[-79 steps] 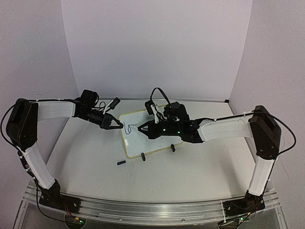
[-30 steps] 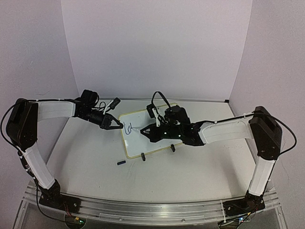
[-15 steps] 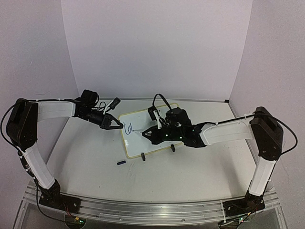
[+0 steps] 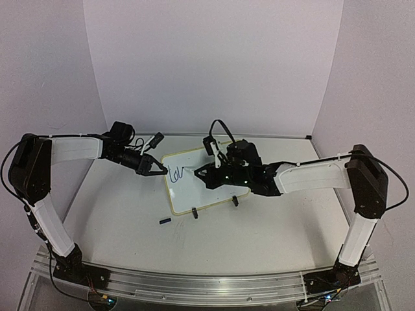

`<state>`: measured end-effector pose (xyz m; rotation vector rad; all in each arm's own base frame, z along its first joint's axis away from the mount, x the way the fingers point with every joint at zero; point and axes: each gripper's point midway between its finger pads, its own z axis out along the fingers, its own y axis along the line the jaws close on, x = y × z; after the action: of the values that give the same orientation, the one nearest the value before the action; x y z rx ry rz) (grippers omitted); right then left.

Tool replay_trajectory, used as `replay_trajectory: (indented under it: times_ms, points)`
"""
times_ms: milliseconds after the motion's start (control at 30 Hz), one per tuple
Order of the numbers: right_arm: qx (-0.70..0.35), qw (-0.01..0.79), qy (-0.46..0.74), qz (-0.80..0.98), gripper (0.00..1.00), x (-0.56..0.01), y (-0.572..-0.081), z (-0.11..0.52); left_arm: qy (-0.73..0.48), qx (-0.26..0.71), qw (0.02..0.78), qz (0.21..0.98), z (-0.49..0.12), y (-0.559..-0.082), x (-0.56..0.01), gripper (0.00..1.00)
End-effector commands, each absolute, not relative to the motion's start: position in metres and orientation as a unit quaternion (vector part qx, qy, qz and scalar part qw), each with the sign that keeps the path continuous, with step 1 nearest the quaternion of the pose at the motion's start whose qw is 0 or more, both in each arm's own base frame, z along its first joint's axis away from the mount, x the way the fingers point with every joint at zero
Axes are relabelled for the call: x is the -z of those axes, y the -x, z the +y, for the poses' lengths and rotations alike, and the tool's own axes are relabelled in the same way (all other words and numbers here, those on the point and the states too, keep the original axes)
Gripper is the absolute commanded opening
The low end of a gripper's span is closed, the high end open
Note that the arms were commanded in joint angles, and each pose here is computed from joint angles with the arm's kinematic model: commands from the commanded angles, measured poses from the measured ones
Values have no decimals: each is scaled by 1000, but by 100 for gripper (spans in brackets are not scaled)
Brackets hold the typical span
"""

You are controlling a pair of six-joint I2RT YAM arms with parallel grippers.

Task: Write a sentence on the whiteboard

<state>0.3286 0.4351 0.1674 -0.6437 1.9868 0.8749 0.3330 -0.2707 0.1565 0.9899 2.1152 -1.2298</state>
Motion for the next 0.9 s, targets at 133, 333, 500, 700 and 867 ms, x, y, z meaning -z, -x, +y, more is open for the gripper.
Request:
replay_trajectory:
  times_ms: [133, 333, 500, 700, 867]
  points:
    - [-382, 461, 269, 754, 0, -214, -324, 436, -387, 433, 276, 766, -274, -340, -170, 0]
    - [-383, 449, 270, 761, 0, -201, -316, 428, -387, 432, 275, 767, -274, -340, -169, 0]
    - [-367, 446, 255, 775, 0, -186, -322, 425, -387, 431, 274, 767, -273, -340, -168, 0]
    - [-362, 444, 250, 781, 0, -181, -329, 427, -388, 431, 274, 768, -274, -340, -167, 0]
    - [-361, 439, 250, 784, 0, -175, -332, 429, -388, 430, 273, 768, -274, -340, -166, 0]
